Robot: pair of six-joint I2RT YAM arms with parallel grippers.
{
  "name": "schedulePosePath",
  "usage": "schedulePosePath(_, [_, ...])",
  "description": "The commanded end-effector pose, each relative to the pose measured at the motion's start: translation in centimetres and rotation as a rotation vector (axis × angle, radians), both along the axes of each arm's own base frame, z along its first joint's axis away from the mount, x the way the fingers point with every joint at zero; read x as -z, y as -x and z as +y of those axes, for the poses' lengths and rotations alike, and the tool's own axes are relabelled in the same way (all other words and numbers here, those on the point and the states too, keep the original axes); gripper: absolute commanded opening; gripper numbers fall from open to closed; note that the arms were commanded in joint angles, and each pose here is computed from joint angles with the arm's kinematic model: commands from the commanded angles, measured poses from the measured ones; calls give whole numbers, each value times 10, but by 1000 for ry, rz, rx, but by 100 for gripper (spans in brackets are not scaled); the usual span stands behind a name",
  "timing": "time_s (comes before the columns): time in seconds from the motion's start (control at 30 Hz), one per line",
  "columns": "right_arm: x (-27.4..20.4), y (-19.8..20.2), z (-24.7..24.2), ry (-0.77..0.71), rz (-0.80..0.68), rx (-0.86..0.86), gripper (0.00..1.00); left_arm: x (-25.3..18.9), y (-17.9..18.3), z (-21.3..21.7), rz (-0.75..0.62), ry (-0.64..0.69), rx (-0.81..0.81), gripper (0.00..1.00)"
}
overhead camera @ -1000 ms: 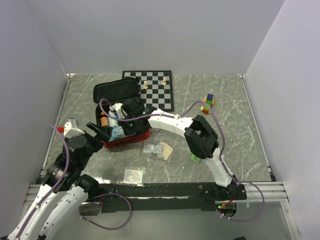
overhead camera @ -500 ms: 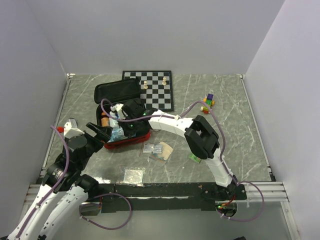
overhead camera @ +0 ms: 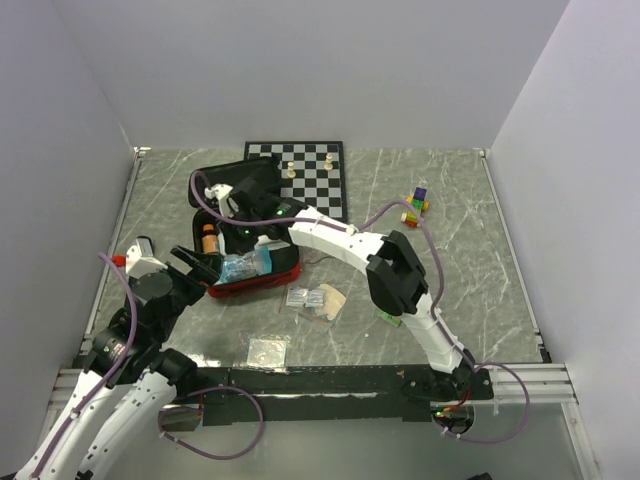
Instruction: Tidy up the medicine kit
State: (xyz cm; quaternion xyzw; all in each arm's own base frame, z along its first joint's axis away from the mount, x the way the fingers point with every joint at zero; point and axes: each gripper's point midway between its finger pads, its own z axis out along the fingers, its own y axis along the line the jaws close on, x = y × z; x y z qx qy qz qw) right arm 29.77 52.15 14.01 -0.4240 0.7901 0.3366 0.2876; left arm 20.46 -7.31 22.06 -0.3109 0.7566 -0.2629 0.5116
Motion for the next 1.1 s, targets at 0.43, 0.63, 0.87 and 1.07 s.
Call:
schedulePosePath(0.43, [28, -19, 12, -39, 101, 96, 0, -16, 1, 7, -34, -18, -21, 99])
schedulePosePath(0.63, [36, -30, 19, -30, 118, 118, 0, -15, 1, 8, -30, -24, -26, 99])
schedulePosePath(0.87, [43, -37, 18, -45, 149, 148, 0, -15, 0, 7, -28, -27, -23, 99])
schedulePosePath(1.07, [44, -46, 18, -55, 142, 176, 0, -12, -1, 7, -15, -36, -22, 99])
